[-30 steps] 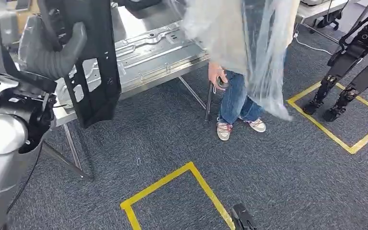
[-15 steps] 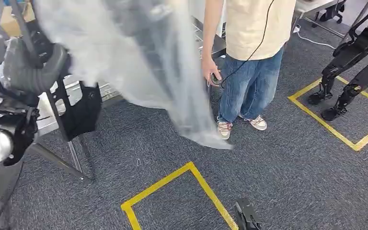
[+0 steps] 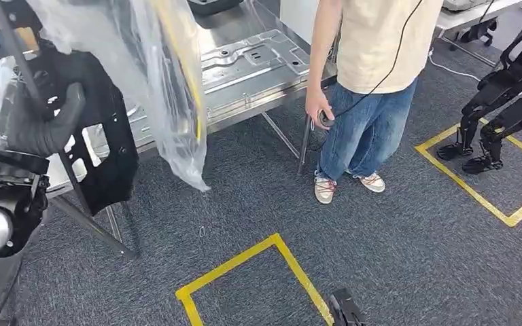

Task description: Take the parts from the cabinet and place them on the table.

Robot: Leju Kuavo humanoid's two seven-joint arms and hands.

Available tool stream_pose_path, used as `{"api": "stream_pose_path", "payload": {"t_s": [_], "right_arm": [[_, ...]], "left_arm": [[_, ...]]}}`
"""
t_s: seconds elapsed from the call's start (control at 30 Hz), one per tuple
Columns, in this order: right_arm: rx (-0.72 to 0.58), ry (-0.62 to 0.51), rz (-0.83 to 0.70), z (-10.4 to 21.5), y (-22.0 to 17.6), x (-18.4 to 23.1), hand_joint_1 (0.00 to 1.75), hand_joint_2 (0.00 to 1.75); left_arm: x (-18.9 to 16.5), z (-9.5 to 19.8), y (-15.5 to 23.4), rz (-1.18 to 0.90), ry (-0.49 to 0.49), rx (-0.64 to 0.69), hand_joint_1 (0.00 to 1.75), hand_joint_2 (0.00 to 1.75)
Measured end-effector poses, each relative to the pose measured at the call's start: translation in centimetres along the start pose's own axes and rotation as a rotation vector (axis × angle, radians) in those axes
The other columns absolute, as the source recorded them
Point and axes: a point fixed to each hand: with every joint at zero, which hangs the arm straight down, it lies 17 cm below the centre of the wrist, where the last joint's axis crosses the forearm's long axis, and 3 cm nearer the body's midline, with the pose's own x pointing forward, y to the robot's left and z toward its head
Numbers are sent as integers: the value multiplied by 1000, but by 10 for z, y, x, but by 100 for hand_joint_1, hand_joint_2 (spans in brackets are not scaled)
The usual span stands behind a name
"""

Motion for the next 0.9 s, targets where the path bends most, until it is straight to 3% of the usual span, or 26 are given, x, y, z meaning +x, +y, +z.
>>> {"api": "stream_pose_path", "payload": {"t_s": [0.9], "right_arm": [[13, 14, -6, -1, 4, 1, 0, 0]], "left_arm": [[14, -7, 6, -16, -35, -8, 175, 175]]}}
